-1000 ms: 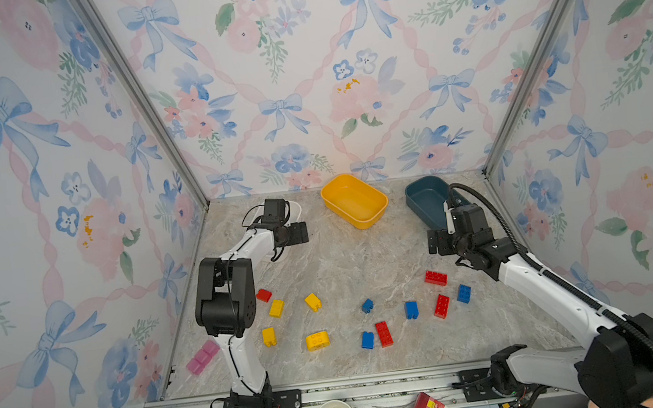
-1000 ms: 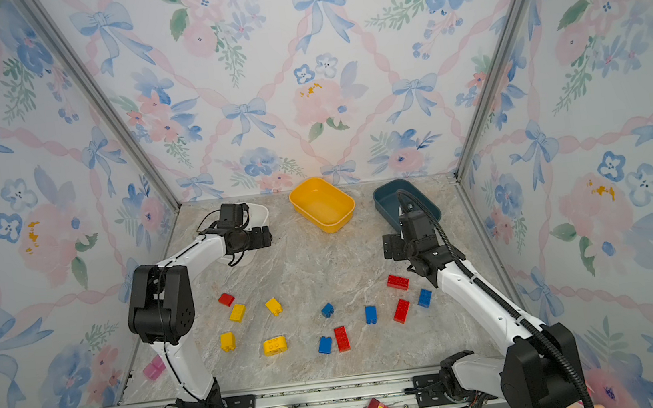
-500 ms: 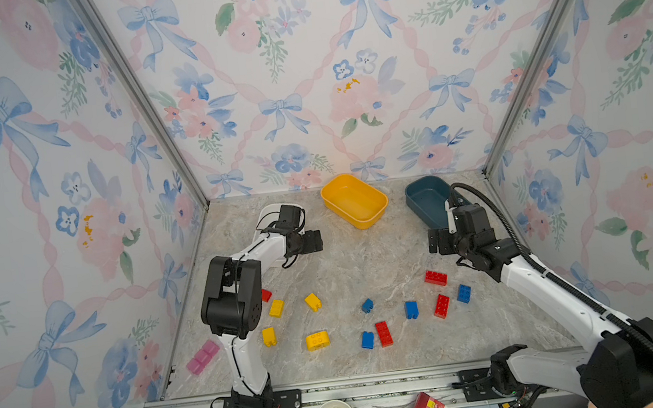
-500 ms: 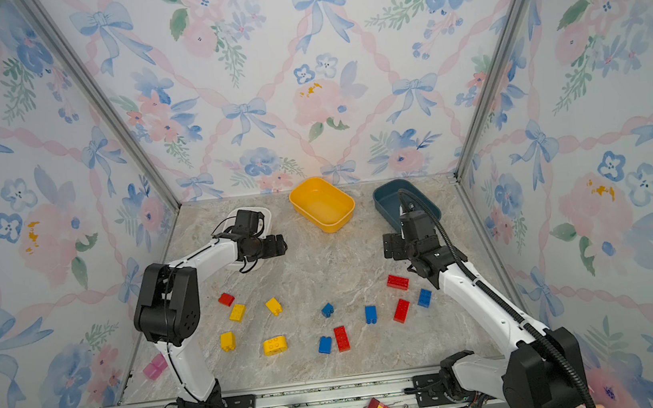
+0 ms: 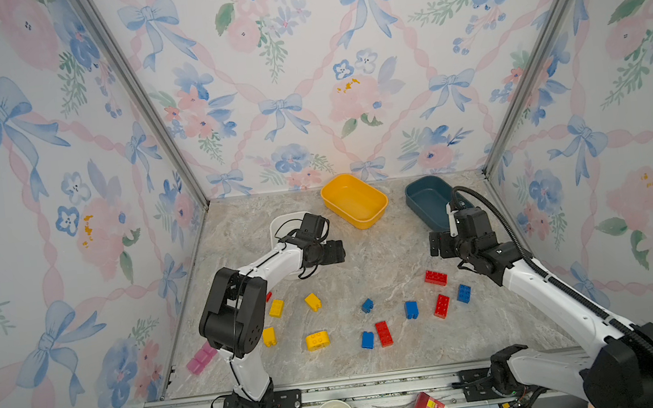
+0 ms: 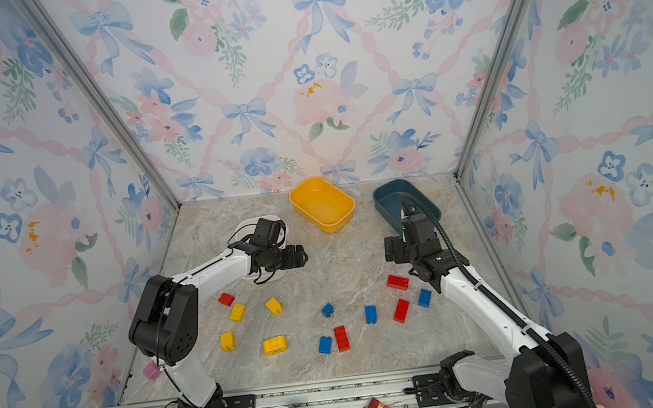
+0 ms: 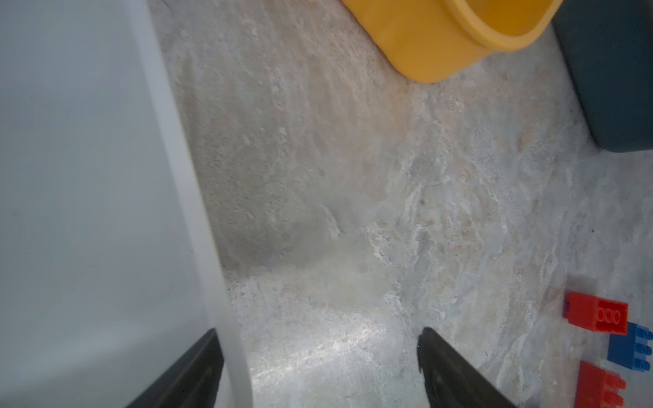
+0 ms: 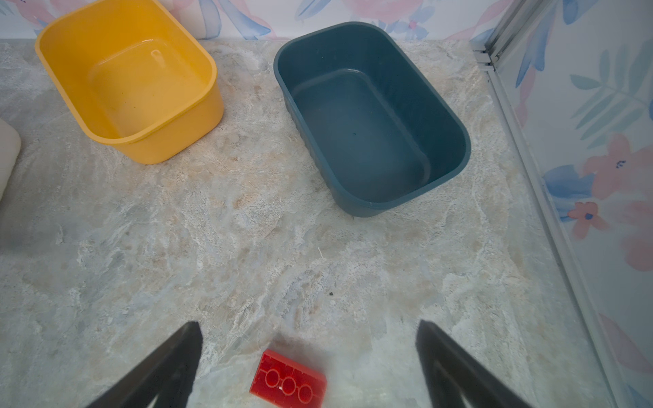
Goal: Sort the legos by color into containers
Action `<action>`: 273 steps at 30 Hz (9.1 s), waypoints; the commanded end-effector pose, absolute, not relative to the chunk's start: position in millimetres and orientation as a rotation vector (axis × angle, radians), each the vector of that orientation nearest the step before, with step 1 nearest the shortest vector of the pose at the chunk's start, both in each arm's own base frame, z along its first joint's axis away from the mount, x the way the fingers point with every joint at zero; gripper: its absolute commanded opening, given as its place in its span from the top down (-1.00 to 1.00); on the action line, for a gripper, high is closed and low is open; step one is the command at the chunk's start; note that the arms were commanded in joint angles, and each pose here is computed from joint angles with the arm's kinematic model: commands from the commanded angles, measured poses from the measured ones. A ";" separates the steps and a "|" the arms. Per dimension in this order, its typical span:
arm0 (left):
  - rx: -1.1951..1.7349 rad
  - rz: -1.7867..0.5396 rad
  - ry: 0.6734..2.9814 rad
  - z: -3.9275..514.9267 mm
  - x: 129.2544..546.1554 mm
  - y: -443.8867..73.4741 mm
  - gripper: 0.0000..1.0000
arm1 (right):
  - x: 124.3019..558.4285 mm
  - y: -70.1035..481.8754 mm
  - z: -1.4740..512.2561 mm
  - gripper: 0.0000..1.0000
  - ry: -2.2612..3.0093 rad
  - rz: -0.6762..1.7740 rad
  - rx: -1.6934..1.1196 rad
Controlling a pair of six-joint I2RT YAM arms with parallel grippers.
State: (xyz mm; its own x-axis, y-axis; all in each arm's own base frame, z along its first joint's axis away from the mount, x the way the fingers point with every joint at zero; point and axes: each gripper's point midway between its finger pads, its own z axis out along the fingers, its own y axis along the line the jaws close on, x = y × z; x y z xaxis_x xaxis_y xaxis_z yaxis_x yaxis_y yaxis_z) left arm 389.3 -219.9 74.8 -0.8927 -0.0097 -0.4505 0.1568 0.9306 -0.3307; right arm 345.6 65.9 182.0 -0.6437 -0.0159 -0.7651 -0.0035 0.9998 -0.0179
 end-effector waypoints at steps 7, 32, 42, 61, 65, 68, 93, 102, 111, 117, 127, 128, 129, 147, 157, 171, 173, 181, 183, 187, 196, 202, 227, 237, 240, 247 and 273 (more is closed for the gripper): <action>0.102 -0.536 2.659 76.2 360.5 -222.4 -0.67 | 352.3 78.7 175.6 -0.94 2.299 0.031 -0.017; 0.054 -0.540 2.366 167.9 381.5 -211.1 -0.76 | 494.0 275.7 137.4 -0.77 2.451 0.412 -0.502; -0.052 -0.600 2.287 164.9 378.1 -173.2 -0.77 | 513.7 305.9 107.4 -0.55 2.513 0.500 -0.550; -0.110 -0.583 2.274 158.8 377.5 -150.0 -0.79 | 491.8 336.9 82.2 -0.48 2.583 0.594 -0.666; -0.112 -0.583 2.273 159.1 377.3 -149.4 -0.79 | 474.7 342.9 87.4 -0.44 2.586 0.650 -0.669; -0.113 -0.580 2.273 158.3 377.2 -148.8 -0.79 | 461.3 345.2 96.6 -0.44 2.568 0.686 -0.646; -0.153 -0.586 2.242 161.3 377.7 -140.0 -0.79 | 369.2 377.0 127.0 -0.49 2.521 0.963 -0.614; -0.186 -0.556 2.200 172.5 381.4 -119.8 -0.79 | 408.7 303.0 177.4 -0.56 2.452 0.687 -0.482; -0.194 -0.550 2.184 177.8 386.4 -109.9 -0.79 | 482.5 232.2 151.3 -0.55 2.505 0.440 -0.349; -0.202 -0.546 2.181 177.3 385.8 -105.4 -0.80 | 512.8 230.5 116.6 -0.51 2.560 0.420 -0.345; -0.213 -0.542 2.180 172.4 382.2 -100.0 -0.80 | 520.3 249.5 81.4 -0.18 2.604 0.497 -0.339; -0.212 -0.543 2.179 172.4 381.8 -99.9 -0.80 | 518.2 250.2 79.6 -0.14 2.609 0.494 -0.340; -0.215 -0.543 2.179 172.1 381.9 -98.9 -0.80 | 516.5 250.8 79.2 -0.10 2.608 0.494 -0.340; -0.220 -0.551 2.174 170.3 382.3 -94.9 -0.80 | 481.5 269.5 86.1 0.24 2.585 0.454 -0.393; -0.226 -0.549 2.172 170.7 383.9 -91.3 -0.80 | 456.4 283.2 84.0 0.25 2.619 0.469 -0.392; -0.222 -0.553 2.173 169.2 385.2 -90.6 -0.80 | 434.8 275.0 88.4 0.08 2.634 0.376 -0.410; -0.224 -0.552 2.173 168.9 384.8 -89.9 -0.81 | 435.3 269.2 98.3 0.01 2.617 0.365 -0.399; -0.222 -0.550 2.168 170.7 386.3 -88.9 -0.85 | 454.0 199.5 128.9 -0.28 2.575 0.309 -0.240; -0.220 -0.551 2.162 172.3 387.1 -89.1 -0.86 | 462.8 172.4 130.6 -0.34 2.579 0.284 -0.186; -0.219 -0.555 2.159 172.6 388.1 -89.5 -0.88 | 482.7 123.9 128.1 -0.50 2.583 0.219 -0.085; -0.221 -0.550 2.159 172.0 387.7 -88.3 -0.90 | 510.7 73.2 109.1 -0.64 2.617 0.178 0.004; -0.224 -0.551 2.165 170.2 389.9 -88.6 -0.91 | 515.1 71.4 88.5 -0.81 2.674 0.229 -0.014; -0.224 -0.548 2.164 166.0 384.7 -87.1 -0.94 | 451.9 170.0 94.1 -0.85 2.663 0.527 -0.180; -0.223 -0.546 2.164 164.3 383.0 -85.2 -0.94 | 402.6 208.3 98.8 -0.85 2.673 0.571 -0.270; -0.224 -0.551 2.165 163.7 383.3 -85.8 -0.95 | 394.7 213.9 105.9 -0.85 2.663 0.579 -0.291; -0.222 -0.555 2.164 164.8 384.1 -86.2 -0.95 | 414.4 174.6 154.6 -0.85 2.574 0.442 -0.240; -0.224 -0.571 2.119 181.1 383.5 -85.2 -0.96 | 512.2 52.7 86.7 -0.37 2.613 0.463 0.092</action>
